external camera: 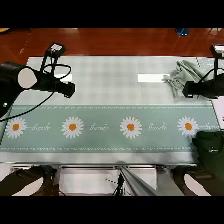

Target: Fold the shirts.

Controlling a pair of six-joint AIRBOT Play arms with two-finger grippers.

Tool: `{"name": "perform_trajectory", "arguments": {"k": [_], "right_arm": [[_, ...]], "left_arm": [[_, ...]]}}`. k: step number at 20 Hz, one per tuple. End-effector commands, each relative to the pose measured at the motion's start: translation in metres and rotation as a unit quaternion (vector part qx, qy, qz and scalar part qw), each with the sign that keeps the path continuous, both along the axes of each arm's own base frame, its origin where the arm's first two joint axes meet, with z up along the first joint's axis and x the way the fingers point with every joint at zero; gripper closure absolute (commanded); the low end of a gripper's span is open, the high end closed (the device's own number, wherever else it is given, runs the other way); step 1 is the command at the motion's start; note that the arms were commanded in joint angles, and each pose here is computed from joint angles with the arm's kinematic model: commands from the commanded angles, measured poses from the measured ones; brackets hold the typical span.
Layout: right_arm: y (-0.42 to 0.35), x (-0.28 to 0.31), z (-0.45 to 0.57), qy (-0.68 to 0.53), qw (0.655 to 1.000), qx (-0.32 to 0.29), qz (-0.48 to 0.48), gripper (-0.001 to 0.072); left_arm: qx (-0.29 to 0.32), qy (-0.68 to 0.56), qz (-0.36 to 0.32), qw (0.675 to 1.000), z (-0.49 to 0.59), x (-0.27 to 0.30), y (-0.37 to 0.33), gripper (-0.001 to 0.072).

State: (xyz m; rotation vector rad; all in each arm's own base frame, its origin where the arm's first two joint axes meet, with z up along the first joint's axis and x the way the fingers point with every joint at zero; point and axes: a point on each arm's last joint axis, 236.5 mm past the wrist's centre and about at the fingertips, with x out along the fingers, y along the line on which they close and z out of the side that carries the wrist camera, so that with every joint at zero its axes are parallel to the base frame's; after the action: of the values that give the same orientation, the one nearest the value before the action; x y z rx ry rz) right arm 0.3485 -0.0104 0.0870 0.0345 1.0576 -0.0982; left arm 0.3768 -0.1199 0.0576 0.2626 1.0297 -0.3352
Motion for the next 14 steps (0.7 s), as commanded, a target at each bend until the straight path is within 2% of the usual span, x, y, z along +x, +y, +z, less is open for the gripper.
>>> {"name": "perform_trajectory", "arguments": {"k": [1,3,5,7,10,14], "right_arm": [[-0.007,0.042,0.028,-0.103,0.994,-0.024,0.009,0.0105],[-0.029,0.081,0.060,-0.202,0.975,-0.089,0.010,0.0105],[-0.048,0.118,0.077,-0.277,0.954,-0.113,-0.002,0.0105],[-0.079,0.140,0.053,-0.277,0.955,-0.099,-0.042,0.0105],[-0.133,0.144,-0.019,-0.209,0.968,-0.077,-0.114,0.0104],[-0.151,0.141,-0.097,-0.141,0.975,-0.022,-0.169,0.0104]], "left_arm": [[-0.003,-0.006,0.000,1.000,-0.003,0.007,-0.003,-0.0013],[-0.002,-0.003,0.000,1.000,-0.010,0.011,-0.004,-0.0013],[0.001,0.007,0.000,1.000,-0.019,0.012,-0.004,-0.0013],[0.003,0.011,-0.002,1.000,-0.023,0.012,-0.005,-0.0013],[0.004,0.013,-0.001,1.000,-0.023,0.012,-0.004,-0.0013],[0.004,0.013,-0.001,1.000,-0.023,0.012,-0.004,-0.0013]]}}
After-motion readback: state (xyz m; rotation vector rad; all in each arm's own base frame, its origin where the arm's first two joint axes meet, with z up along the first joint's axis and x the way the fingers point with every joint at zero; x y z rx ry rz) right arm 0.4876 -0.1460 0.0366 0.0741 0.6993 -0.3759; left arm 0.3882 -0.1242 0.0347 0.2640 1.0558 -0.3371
